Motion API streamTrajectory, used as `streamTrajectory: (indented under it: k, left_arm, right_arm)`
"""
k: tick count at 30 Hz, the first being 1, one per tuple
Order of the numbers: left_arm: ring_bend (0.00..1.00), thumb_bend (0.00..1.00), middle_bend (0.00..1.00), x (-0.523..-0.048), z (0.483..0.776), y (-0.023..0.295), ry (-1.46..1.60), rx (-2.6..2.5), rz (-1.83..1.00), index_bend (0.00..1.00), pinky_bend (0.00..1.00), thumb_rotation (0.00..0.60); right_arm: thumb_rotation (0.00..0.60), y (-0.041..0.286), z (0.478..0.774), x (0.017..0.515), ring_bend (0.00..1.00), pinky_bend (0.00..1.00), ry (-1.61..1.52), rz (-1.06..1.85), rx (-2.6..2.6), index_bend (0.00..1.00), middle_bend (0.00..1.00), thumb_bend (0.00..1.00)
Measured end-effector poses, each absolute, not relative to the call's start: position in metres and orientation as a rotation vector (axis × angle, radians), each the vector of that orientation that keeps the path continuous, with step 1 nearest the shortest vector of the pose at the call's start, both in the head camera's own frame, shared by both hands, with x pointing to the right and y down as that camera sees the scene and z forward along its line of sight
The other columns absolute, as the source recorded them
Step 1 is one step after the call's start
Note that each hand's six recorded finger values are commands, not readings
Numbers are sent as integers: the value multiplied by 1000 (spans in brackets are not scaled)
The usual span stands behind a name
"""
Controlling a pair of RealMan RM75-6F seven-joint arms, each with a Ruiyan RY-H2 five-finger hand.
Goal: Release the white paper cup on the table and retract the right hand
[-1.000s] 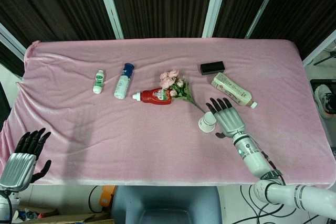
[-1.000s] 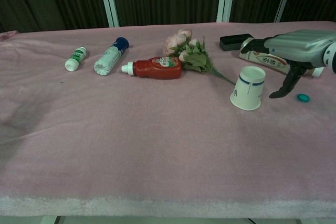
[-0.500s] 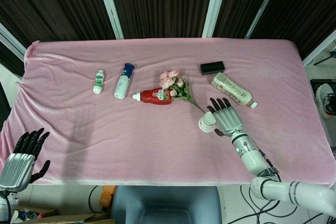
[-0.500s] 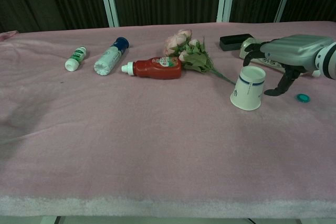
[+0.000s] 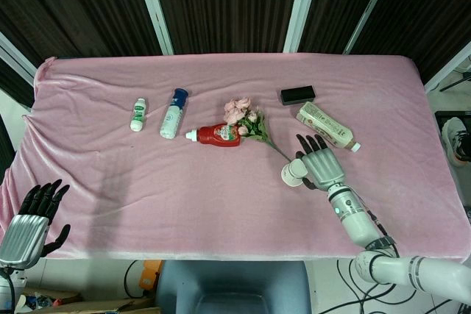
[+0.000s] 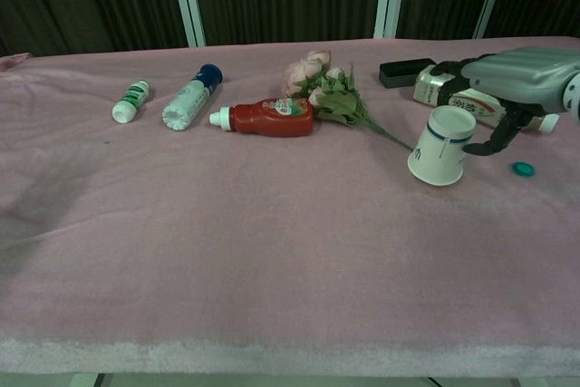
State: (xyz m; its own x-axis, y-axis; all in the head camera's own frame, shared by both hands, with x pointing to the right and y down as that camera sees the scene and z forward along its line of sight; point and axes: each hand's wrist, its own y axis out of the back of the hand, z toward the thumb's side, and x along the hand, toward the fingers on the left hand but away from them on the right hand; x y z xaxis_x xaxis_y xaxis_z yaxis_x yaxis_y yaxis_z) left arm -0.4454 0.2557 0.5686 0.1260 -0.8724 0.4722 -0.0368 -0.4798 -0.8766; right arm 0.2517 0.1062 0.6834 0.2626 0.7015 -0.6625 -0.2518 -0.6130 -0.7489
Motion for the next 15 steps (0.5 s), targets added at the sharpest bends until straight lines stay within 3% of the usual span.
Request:
streamTrajectory:
  k: [7,15]
  left_arm:
    - [20,404,3,-444,568,257,891,-1673,-1432,0,60,600]
    - [20,404,3,-441,571,257,877,-1679,-1433,0,59,600]
  right_arm:
    - [600,115,664,309,0,0,-420,1531,-1624,518,32,443]
    - [600,105,681,364,0,0,-450,1672,-1552,495,32,443]
